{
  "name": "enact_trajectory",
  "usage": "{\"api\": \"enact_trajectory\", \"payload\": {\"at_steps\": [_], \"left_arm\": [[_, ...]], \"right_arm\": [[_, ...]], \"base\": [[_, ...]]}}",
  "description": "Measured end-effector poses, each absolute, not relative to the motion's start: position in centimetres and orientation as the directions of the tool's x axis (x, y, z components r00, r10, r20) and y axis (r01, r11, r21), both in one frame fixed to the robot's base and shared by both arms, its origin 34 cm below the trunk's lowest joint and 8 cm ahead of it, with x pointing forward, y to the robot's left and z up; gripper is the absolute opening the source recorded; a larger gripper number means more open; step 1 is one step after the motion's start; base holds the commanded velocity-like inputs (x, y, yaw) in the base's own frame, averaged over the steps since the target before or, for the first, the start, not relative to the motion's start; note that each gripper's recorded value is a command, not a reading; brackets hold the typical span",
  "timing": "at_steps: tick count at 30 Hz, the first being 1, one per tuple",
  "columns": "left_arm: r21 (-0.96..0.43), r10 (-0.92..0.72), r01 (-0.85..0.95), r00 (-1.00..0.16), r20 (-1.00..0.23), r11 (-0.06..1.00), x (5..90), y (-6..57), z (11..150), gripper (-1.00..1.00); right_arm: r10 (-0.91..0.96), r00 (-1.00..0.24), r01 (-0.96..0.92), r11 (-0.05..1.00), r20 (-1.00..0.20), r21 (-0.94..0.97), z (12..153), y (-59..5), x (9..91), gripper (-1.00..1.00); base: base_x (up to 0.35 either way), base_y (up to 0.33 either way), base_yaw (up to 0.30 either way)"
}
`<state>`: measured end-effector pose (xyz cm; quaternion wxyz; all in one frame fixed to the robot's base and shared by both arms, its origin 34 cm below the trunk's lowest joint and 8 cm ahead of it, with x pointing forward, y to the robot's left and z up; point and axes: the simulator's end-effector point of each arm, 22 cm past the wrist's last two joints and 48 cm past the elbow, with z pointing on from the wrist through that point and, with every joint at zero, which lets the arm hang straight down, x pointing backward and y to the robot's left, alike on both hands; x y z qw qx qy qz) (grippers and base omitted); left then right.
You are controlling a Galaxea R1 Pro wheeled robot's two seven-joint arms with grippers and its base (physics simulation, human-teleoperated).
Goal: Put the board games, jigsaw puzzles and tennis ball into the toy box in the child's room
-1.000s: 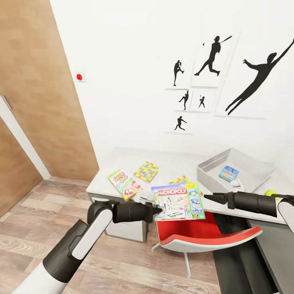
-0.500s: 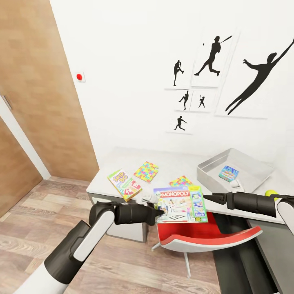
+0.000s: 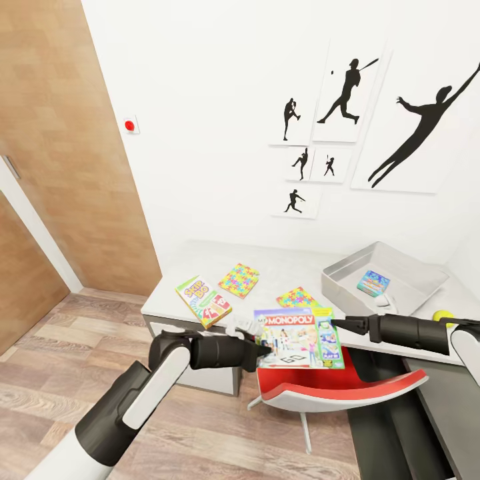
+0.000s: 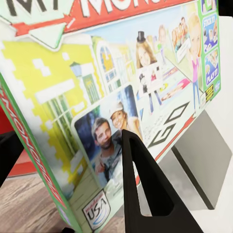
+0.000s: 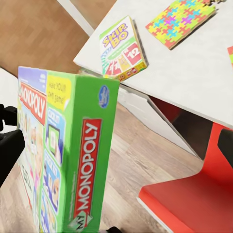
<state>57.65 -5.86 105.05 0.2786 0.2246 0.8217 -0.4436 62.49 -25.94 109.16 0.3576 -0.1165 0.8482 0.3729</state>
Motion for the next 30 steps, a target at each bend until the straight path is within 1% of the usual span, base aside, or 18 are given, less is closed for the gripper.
{"api": "enact_trajectory", "payload": {"at_steps": [6,14,29,30], "left_arm": [[-0.599,0.116,0.622,-0.736,-0.666,0.504,57.7,-6.0,105.2,-1.0],[-0.597,0.11,0.625,-0.732,-0.673,0.503,57.9,-6.1,105.3,-1.0],[-0.597,0.108,0.625,-0.731,-0.674,0.503,57.9,-6.2,105.3,-1.0],[-0.597,0.108,0.625,-0.731,-0.674,0.503,57.9,-6.2,105.3,-1.0]], "right_arm": [[0.052,-0.727,-0.472,0.687,-0.685,0.552,108.7,-25.3,62.1,1.0],[0.028,-0.742,-0.502,0.639,-0.67,0.583,108.6,-23.6,61.0,1.0],[-0.028,-0.77,-0.527,0.591,-0.637,0.611,107.3,-21.0,59.3,1.0],[-0.028,-0.77,-0.527,0.591,-0.637,0.611,107.3,-21.0,59.3,-1.0]], "base": [[0.0,0.0,0.0],[0.0,0.0,0.0],[0.0,0.0,0.0],[0.0,0.0,0.0]]}}
